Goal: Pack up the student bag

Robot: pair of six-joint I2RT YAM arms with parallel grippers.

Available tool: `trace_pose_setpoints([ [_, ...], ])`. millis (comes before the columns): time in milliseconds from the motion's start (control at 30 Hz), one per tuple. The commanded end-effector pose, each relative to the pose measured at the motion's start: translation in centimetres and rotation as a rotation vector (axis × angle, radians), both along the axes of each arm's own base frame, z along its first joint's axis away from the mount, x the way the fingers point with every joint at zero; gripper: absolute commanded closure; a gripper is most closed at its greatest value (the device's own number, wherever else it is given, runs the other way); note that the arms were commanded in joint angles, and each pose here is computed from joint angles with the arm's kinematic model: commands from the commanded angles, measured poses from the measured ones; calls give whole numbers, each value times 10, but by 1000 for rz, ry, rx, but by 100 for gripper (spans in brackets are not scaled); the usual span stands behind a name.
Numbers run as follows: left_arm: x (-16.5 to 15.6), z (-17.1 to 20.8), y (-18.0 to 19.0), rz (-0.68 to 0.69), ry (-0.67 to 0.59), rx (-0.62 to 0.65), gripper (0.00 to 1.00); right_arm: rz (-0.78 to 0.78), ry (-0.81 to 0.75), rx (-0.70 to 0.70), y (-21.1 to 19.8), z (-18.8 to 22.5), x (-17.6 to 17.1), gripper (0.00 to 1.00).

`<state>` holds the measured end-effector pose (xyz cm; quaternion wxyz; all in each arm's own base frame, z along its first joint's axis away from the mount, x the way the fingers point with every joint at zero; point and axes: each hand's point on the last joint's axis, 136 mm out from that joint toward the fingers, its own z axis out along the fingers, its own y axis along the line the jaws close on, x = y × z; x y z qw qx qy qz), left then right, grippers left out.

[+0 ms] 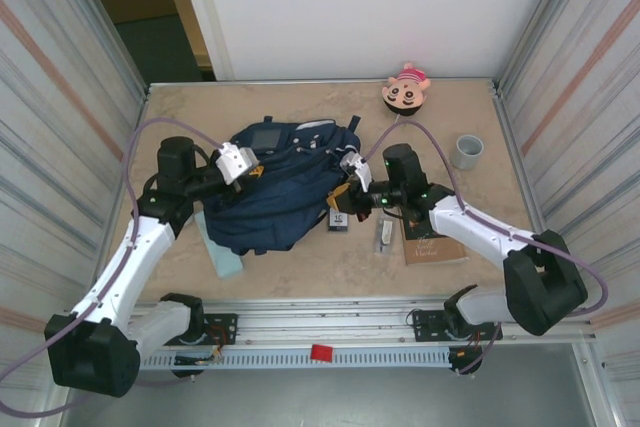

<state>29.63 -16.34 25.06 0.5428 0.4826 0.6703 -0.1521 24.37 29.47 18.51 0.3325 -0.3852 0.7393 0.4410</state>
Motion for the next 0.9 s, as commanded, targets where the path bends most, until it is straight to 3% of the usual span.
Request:
trace_pose_setpoints([
  [0,9,25,3,44,-97,-34,100,28,-4,58,6,30,-10,96],
  [233,-2,31,-14,-54,-105,-79,100,-4,22,84,10,30,-3,87],
  [300,-3,33,-17,-63,-109,-89,100,-36,30,79,11,27,5,90],
  [600,27,15,-9,224,-40,-24,100,-77,71,48,23,38,0,93],
  [867,42,-11,-4,372,-34,109,100,-89,191,20,29,39,-15,93],
])
